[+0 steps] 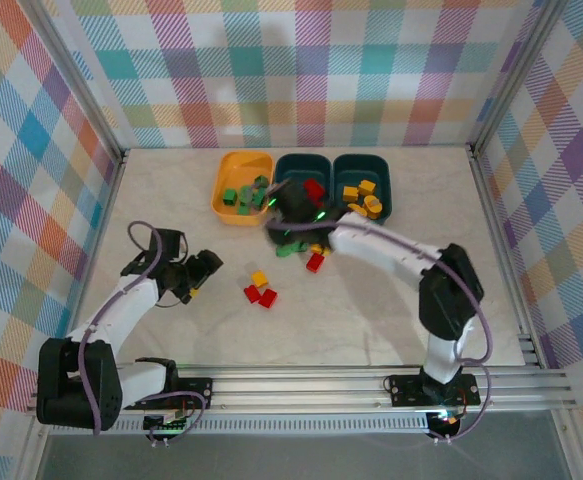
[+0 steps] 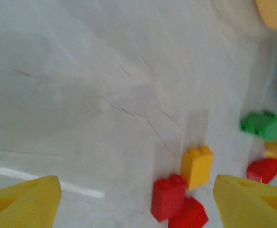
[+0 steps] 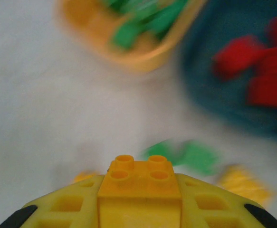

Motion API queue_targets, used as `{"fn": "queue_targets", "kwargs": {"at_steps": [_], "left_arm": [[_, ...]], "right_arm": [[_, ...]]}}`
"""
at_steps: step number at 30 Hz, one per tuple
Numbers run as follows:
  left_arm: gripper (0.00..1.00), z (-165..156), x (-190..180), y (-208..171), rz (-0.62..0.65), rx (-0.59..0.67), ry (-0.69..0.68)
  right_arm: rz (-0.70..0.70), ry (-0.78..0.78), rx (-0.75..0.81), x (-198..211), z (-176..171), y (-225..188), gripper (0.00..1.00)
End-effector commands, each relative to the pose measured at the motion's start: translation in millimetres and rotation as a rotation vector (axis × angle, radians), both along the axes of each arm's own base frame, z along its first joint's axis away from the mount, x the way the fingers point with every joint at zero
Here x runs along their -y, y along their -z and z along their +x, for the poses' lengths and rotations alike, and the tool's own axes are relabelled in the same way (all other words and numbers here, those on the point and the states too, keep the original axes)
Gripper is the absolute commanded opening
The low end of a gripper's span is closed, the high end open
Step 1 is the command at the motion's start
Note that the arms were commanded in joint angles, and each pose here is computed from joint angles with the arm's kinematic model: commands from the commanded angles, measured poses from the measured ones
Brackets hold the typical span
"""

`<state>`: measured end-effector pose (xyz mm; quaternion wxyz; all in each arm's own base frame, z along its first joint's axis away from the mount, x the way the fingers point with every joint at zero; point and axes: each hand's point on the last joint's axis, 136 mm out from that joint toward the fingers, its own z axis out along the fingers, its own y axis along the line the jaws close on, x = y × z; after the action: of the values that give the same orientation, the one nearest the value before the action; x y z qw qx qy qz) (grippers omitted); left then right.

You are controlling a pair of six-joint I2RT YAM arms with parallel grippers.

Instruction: Sort the legos into containers by color

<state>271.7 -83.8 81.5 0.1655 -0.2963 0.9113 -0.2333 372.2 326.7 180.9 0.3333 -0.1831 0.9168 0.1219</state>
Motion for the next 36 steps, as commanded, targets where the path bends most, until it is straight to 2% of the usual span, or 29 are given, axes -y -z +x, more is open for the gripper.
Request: {"fn": "queue_targets", "kwargs": {"at_steps": [1,4,8,14,18,19,21,22,27,30,36], "left_arm": [[0.83,0.8,32.0,-23.5,0.044,0.06,0.172],[0.83,-11.3,66.2,-38.2,0.116,0.088,0.35],[0.83,-28.4,89.7,-32.1,0.22,0.066,0.501],[0.81,-44.8,117.7,-11.0,0.269,0.007,0.657],[0.8,-45.3,127.9,-4.9,0.325,-0.013,0.705],[0.8,-44.8,130.7,-3.7,0.323,-0.014,0.711],[0.8,-43.7,134.7,-3.4,0.32,-0.013,0.715],[0.8,-42.7,136.0,-3.5,0.322,-0.01,0.718],[0.8,-40.0,140.8,0.3,0.347,-0.018,0.742],[0.8,-39.0,144.3,5.3,0.409,-0.023,0.781],[0.73,-40.6,151.5,22.6,0.515,-0.056,0.854]], "right_arm": [[-0.042,0.163,-0.023,72.5,53.2,13.1,0.25],[-0.028,0.275,-0.091,118.6,97.0,32.3,0.25],[0.027,0.322,-0.202,148.0,129.0,62.9,0.26],[0.028,0.35,-0.25,166.0,142.3,75.4,0.28],[0.014,0.362,-0.249,171.9,141.3,75.4,0.3],[0.008,0.365,-0.248,173.1,140.0,73.2,0.34],[0.005,0.373,-0.229,176.2,137.5,64.9,0.53],[0.01,0.377,-0.209,177.9,135.9,57.4,0.57],[0.061,0.392,-0.127,184.0,116.7,21.6,0.6],[0.143,0.388,-0.1,181.0,91.9,7.9,0.62],[0.248,0.38,-0.137,175.8,37.2,19.2,0.63]]}}
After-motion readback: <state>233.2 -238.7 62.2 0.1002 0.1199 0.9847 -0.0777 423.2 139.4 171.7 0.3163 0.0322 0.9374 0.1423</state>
